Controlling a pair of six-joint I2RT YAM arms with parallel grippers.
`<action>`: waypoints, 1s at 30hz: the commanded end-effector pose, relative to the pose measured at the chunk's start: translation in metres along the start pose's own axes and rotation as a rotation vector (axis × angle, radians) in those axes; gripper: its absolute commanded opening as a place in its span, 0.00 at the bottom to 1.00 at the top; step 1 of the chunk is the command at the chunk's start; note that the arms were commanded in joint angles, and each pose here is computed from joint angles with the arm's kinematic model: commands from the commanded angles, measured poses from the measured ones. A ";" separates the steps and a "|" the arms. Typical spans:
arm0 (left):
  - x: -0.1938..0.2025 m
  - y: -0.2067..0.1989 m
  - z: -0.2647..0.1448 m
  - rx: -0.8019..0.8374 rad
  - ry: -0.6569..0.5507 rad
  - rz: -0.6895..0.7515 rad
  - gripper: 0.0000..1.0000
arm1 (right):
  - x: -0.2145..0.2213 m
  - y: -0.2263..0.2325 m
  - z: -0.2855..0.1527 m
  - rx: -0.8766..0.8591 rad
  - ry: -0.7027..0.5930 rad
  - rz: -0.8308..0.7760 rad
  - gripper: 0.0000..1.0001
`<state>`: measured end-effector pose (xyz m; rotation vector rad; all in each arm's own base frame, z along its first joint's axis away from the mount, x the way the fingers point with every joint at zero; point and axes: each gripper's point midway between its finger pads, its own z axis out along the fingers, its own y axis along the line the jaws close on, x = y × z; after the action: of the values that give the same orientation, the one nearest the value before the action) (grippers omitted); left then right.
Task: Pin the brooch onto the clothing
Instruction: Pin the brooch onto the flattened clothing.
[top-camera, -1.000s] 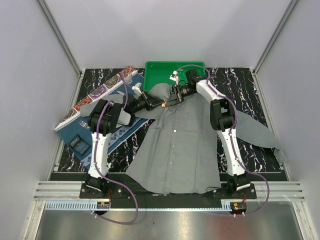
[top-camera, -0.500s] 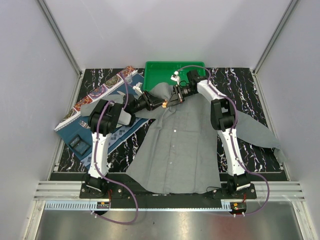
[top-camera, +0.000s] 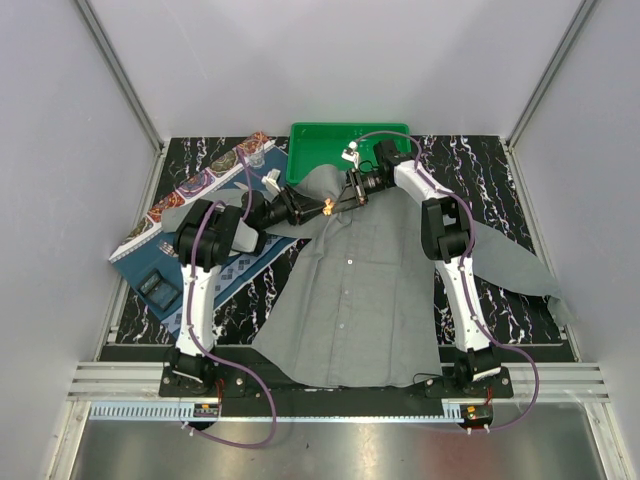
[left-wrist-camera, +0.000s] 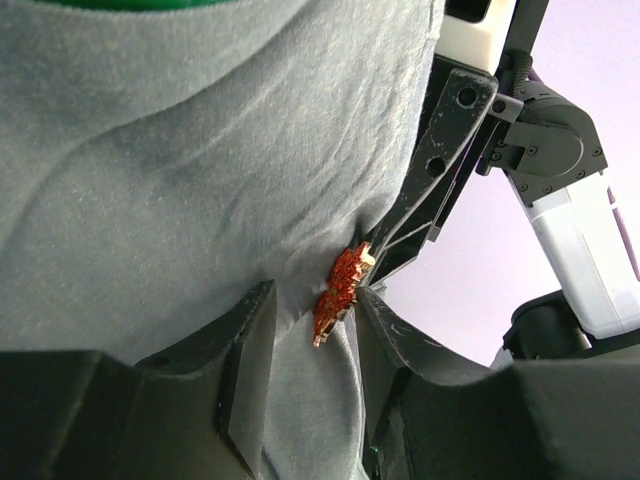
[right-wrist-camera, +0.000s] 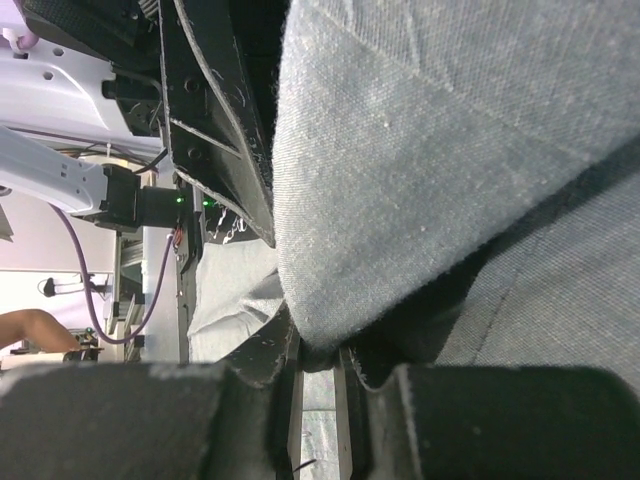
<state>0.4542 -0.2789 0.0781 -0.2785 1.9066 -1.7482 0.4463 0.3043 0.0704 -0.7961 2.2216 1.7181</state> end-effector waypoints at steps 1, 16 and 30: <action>-0.005 -0.075 -0.011 0.263 -0.029 0.287 0.40 | -0.021 0.035 -0.010 -0.069 -0.035 -0.052 0.00; -0.002 -0.084 -0.003 0.301 -0.028 0.306 0.08 | -0.021 0.040 -0.012 -0.094 -0.042 -0.022 0.00; -0.001 -0.088 -0.007 0.286 -0.062 0.317 0.01 | -0.043 0.030 -0.019 -0.003 -0.151 0.032 0.00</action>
<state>0.4457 -0.2829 0.0729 -0.2753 1.9216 -1.7461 0.4469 0.3026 0.0660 -0.5679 2.2777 1.8327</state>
